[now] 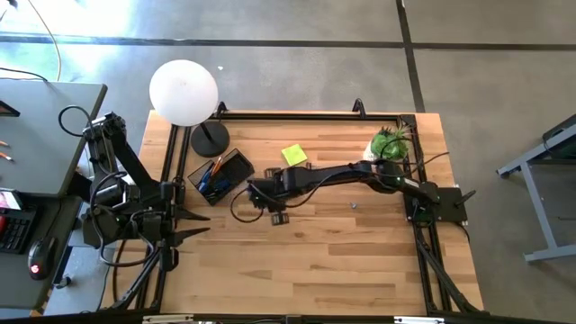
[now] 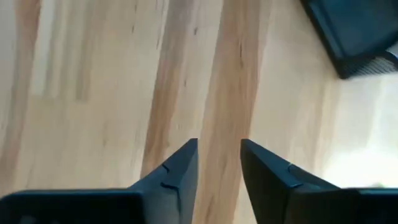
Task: Pick and place office supplies into organizer
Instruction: Put the black binder clip into the black mesh desk organizer
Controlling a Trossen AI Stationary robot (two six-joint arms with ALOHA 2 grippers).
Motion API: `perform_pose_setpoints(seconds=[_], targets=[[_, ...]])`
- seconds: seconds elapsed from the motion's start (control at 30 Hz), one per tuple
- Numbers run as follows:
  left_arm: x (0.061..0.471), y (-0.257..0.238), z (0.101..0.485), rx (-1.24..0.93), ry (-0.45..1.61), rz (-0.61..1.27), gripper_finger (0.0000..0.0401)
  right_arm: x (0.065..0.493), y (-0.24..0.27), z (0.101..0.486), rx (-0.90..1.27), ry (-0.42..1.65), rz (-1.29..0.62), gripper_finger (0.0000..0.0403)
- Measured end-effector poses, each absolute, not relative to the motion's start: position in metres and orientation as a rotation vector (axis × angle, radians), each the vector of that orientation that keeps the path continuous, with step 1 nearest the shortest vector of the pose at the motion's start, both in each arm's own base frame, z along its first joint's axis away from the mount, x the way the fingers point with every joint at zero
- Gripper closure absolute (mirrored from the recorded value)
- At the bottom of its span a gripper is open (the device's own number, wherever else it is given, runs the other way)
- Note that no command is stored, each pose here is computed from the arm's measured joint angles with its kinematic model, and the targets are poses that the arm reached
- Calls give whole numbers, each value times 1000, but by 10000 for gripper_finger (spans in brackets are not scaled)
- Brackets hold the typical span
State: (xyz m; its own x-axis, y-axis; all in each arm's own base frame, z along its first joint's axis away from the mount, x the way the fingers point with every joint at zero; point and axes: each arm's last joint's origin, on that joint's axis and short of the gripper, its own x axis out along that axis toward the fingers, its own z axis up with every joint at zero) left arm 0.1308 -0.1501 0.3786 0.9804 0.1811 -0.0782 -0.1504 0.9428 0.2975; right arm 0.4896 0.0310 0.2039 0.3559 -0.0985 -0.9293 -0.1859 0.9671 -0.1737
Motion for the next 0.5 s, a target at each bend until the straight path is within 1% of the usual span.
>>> perform_pose_setpoints(seconds=[0.17, 0.23, 0.4, 0.5], targets=[[131, -150, 379, 283, 105, 170, 322, 462, 52, 246, -360, 1245, 11, 314], [131, -150, 378, 276, 104, 170, 322, 446, 50, 267, -371, 1272, -27, 323], [131, -150, 378, 274, 104, 167, 322, 405, 34, 314, -298, 1340, -154, 341], [131, -150, 378, 275, 104, 167, 322, 391, 29, 330, -270, 1349, -192, 347]])
